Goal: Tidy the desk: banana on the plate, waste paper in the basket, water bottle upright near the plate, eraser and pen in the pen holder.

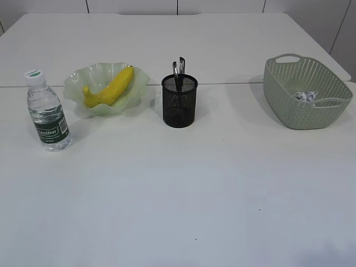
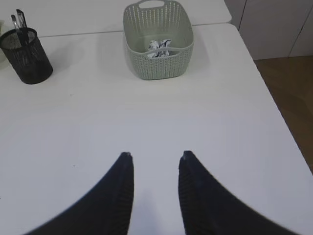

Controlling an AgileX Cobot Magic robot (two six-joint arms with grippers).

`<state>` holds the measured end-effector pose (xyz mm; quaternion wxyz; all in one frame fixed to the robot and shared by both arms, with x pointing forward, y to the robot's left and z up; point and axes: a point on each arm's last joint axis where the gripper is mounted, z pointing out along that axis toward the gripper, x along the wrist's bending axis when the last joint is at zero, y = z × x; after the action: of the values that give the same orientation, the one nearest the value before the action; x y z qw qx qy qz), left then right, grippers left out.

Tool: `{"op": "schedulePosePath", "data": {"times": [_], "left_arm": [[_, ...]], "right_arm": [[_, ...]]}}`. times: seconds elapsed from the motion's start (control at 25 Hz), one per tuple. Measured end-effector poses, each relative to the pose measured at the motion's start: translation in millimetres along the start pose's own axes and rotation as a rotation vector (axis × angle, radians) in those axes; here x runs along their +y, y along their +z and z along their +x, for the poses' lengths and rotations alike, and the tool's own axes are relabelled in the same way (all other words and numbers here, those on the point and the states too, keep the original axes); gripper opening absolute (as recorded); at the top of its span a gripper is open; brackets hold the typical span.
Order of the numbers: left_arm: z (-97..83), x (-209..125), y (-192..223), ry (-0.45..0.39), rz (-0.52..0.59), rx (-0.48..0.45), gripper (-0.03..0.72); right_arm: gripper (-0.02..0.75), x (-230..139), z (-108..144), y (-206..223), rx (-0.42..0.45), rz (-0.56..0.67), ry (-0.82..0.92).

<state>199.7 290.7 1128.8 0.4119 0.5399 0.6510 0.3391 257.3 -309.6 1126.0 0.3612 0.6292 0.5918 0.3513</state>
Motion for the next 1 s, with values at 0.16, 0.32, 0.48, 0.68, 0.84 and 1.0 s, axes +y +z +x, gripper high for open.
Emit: {"op": "schedulePosePath", "data": {"times": [0.16,0.32,0.48,0.68,0.84,1.0], "left_arm": [[0.4,-8.0,-10.4,0.011,-0.054,-0.008,0.238],[-1.2,-11.7,-14.4,0.007,-0.071,-0.03,0.238],[-1.5,-15.8,-15.5,0.006,-0.08,-0.041,0.238],[-1.2,-24.9,-1.6,-0.001,-0.022,-0.058,0.238],[0.6,-31.2,9.0,0.003,0.019,-0.052,0.248],[4.9,-37.5,23.2,0.007,0.05,-0.023,0.338]], "right_arm": [[0.239,-13.5,-4.1,-16.7,0.0,-0.032,0.011],[0.239,-32.6,-9.1,-34.1,-0.003,-0.049,0.015],[0.239,-50.4,-12.7,-50.5,0.008,-0.11,0.013],[0.239,-56.1,-6.9,-55.2,0.085,-0.125,-0.011],[0.239,-58.4,-3.1,-51.2,0.121,-0.105,-0.021],[0.261,-65.4,-3.6,-35.3,0.093,-0.051,-0.038]]}}
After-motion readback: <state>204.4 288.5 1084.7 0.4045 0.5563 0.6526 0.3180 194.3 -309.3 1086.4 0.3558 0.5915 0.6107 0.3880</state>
